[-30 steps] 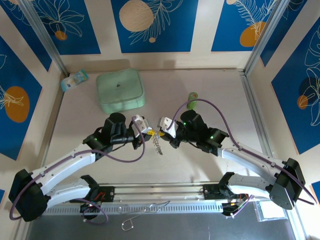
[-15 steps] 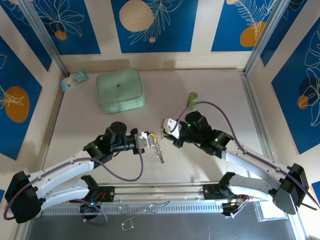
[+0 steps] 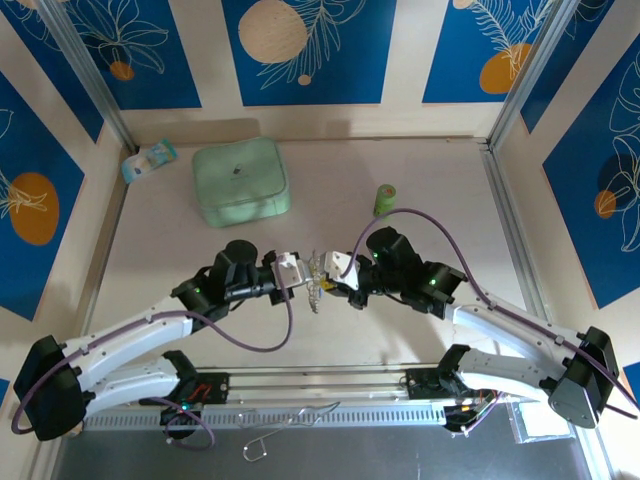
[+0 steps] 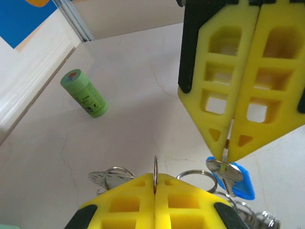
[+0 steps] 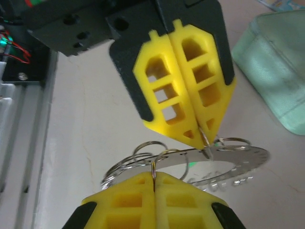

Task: Put the keys on the keyring

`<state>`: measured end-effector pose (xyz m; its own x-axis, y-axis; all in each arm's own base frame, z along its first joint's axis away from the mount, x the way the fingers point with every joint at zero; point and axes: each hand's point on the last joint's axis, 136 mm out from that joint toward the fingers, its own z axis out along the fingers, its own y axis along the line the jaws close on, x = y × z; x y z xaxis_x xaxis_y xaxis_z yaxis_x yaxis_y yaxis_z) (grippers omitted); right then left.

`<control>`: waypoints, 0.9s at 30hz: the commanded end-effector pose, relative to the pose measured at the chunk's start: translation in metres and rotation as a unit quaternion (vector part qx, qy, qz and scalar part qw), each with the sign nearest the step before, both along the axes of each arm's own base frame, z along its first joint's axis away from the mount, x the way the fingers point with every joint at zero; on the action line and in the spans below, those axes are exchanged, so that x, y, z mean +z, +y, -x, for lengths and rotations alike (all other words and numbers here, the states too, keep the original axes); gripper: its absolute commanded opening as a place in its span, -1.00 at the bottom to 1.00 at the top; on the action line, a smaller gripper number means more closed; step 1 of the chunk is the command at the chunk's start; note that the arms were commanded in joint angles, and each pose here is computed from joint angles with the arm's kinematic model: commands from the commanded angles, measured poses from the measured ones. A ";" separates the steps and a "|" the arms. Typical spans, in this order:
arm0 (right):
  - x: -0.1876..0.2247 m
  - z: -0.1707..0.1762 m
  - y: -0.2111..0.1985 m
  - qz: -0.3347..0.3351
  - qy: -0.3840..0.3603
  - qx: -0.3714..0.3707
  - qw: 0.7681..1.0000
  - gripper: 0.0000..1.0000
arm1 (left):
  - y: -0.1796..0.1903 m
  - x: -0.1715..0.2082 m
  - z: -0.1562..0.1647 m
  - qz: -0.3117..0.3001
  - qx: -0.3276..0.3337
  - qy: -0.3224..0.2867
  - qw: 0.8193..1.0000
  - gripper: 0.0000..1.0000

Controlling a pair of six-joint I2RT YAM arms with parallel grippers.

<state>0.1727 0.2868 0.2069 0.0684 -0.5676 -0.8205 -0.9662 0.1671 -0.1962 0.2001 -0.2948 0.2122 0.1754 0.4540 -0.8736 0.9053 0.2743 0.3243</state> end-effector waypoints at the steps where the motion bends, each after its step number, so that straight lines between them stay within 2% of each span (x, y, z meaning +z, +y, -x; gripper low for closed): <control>1: 0.012 -0.026 -0.003 -0.005 -0.040 -0.062 0.997 -1.00 | -0.006 0.028 -0.004 0.038 0.012 0.013 0.999 -1.00; 7: 0.014 -0.034 0.004 -0.030 -0.018 -0.087 0.996 -1.00 | -0.007 0.029 -0.004 0.052 0.025 0.051 0.997 -1.00; 17: 0.017 -0.030 0.008 -0.048 -0.007 -0.077 0.996 -1.00 | -0.009 0.023 -0.008 0.045 0.031 0.062 0.997 -1.00; 27: 0.011 -0.055 0.005 -0.050 -0.002 -0.149 0.988 -1.00 | -0.009 0.030 -0.003 0.055 0.021 0.060 0.996 -1.00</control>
<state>0.2113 0.2926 0.2135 -0.0559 -0.5135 -0.8562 -0.9097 0.3796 -0.1682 0.2095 -0.2951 0.2130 0.0103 0.4278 -0.9038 0.9107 0.3693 0.1852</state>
